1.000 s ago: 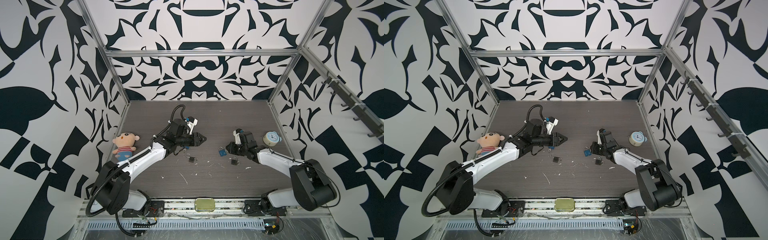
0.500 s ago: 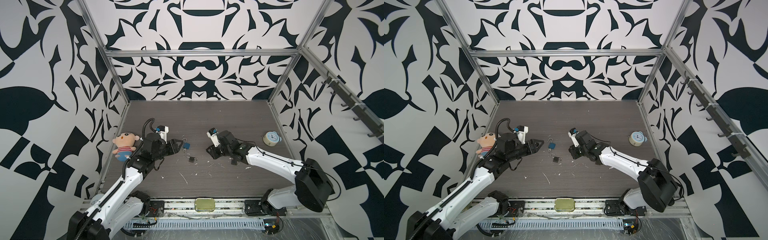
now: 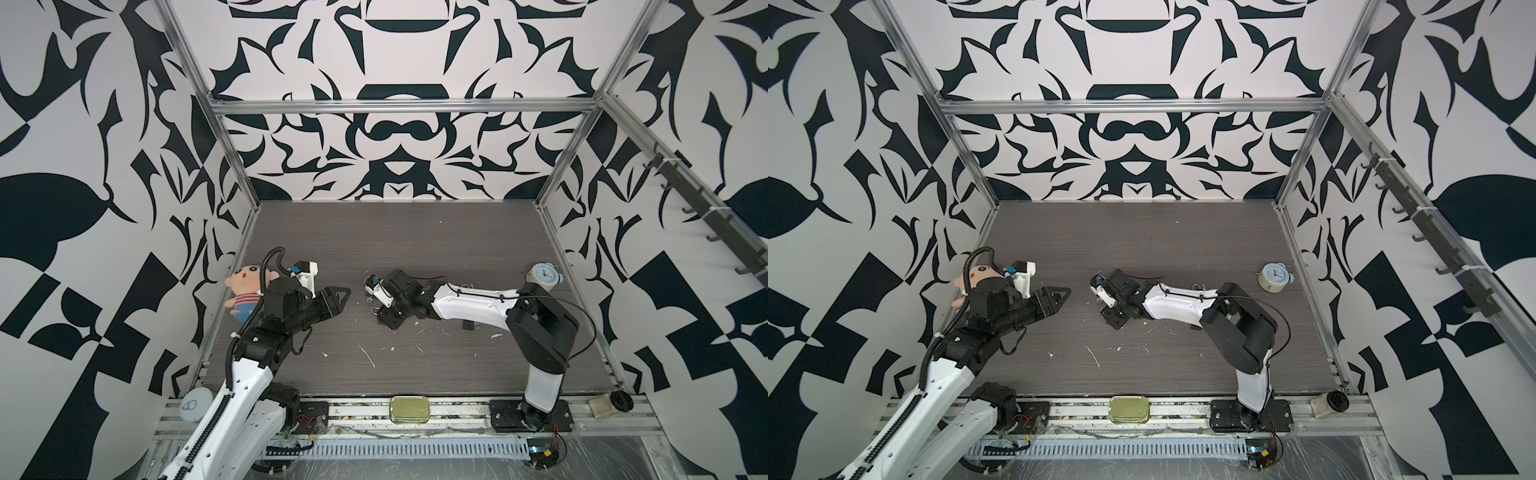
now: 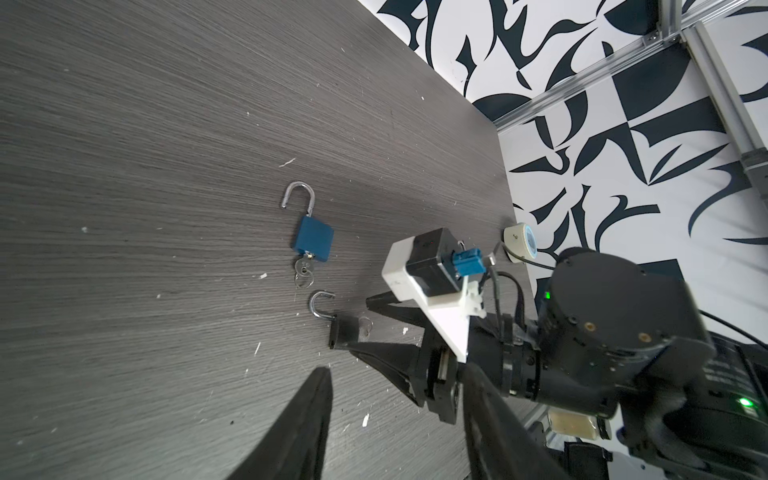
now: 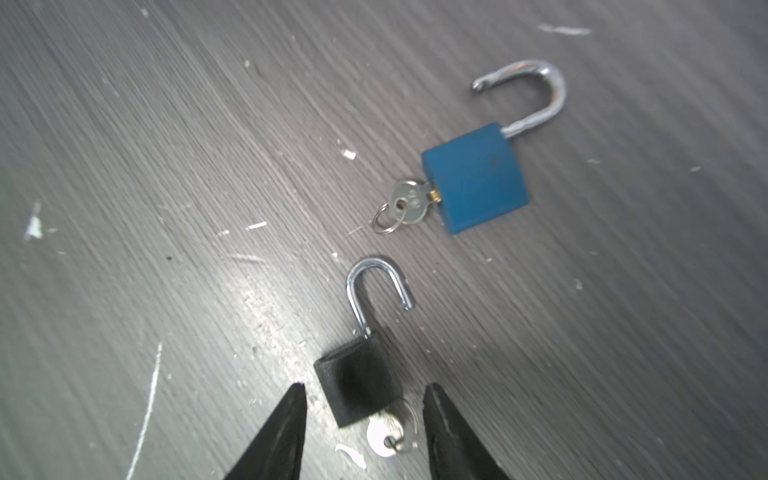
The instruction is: Lock with the key
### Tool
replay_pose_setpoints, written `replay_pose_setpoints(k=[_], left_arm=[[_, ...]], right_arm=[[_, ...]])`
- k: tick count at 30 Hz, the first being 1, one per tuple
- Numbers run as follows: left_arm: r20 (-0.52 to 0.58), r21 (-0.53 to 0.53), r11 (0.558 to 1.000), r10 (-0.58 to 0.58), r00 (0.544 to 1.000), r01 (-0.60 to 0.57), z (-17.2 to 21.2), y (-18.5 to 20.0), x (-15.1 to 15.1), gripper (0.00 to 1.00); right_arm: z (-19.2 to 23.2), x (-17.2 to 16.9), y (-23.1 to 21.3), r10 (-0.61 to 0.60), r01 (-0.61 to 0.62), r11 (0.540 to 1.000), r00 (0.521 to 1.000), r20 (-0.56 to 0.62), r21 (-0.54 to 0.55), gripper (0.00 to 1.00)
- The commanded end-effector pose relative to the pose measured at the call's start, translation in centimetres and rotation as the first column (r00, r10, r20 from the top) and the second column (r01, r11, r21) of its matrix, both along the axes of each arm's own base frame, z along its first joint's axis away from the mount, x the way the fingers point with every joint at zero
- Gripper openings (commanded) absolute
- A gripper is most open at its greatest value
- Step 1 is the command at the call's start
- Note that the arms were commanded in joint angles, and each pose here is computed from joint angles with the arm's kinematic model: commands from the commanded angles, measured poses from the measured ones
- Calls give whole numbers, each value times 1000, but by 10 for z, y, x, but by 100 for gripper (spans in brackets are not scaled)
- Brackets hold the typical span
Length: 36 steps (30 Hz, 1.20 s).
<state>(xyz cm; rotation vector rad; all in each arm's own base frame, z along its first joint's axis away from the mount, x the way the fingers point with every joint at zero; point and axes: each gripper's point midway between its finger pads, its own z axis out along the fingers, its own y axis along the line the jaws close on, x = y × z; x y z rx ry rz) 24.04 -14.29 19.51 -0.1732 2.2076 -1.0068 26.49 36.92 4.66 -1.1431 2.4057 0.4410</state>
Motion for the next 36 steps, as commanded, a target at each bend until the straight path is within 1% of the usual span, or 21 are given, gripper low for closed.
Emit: replay_pose_setpoints(k=[1,15,20,27,36], left_arm=[[-37,4,1000,-27,999,27,-10,0,-7,53],[-53,-12,999,-33,998,32,-16,-2,-1,53],[-51,-20,999,-32,998,31,-15,-2,1,53],[-54,-26,999,-30,998,29,-14,-2,1,52],[-55,-32,999,-22,998,21,-14,0,2,52]], right_arm=[[15,5,9,35,-36,999,999,24,26,49],[0,-7,13,64,-62,997,997,-42,46,49],[-4,-13,12,57,-55,998,998,-40,32,47],[-4,-20,13,58,-58,998,998,-18,3,46],[-4,-6,7,16,-11,998,997,71,-67,46]])
